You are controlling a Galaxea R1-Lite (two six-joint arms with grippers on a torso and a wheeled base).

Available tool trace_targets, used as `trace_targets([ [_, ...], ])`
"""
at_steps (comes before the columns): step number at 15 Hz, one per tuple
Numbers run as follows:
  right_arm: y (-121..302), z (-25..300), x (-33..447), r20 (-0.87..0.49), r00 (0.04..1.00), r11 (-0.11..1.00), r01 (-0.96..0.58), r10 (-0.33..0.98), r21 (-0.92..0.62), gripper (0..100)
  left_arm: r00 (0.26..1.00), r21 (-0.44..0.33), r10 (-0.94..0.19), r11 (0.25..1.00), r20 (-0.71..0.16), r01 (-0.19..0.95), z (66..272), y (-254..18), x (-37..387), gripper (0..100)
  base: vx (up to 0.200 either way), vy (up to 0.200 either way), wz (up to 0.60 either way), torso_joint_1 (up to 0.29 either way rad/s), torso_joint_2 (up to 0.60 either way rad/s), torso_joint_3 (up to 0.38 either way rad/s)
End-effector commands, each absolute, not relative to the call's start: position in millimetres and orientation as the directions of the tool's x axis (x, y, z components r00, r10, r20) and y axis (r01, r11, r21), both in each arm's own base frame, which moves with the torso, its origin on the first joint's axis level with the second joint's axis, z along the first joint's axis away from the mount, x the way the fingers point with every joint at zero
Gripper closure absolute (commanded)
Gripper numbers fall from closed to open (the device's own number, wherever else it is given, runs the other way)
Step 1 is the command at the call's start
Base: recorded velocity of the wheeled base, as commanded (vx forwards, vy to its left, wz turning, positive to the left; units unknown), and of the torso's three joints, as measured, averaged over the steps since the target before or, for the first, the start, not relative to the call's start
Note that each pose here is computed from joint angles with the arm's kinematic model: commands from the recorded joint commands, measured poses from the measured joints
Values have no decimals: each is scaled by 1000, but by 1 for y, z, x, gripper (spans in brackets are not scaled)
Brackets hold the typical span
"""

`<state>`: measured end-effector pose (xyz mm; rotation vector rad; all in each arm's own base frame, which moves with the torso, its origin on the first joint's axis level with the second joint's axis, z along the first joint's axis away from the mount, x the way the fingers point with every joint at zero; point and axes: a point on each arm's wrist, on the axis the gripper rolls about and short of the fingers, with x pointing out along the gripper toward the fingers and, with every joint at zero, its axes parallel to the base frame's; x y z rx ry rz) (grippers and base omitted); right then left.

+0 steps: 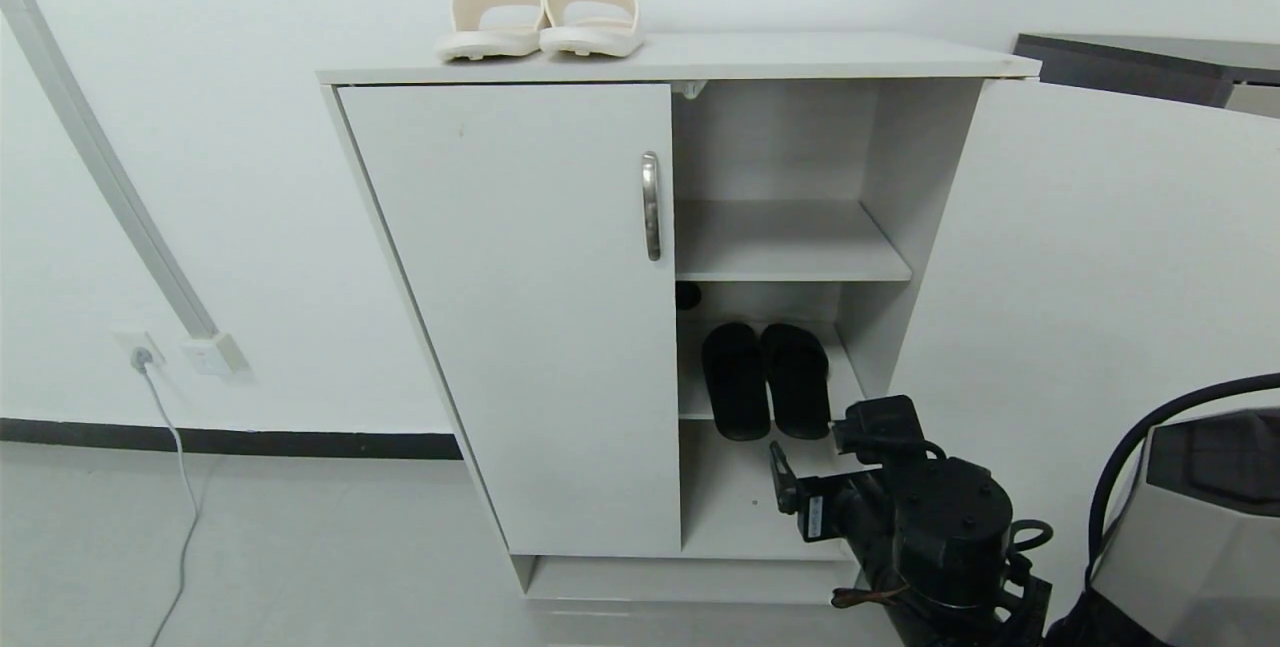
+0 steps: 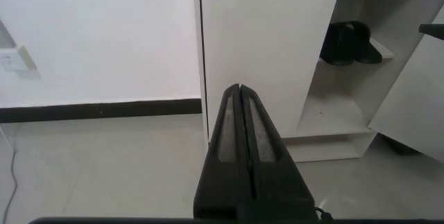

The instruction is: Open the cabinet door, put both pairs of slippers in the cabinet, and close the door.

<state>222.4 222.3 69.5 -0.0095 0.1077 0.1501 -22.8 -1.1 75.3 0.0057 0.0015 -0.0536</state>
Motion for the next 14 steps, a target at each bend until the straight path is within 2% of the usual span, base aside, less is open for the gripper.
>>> trace_targets([
  [1,222,68,223,-111,982,988,-151,150,-3,0,999,6,-54,999,-3,54,75,-1,-23,100,0,200,0,-2,2,-2],
  [14,220,72,218,-65,980,982,-188,187,-6,0,998,6,-55,998,-3,55,75,-1,-23,100,0,200,0,2,3,3],
])
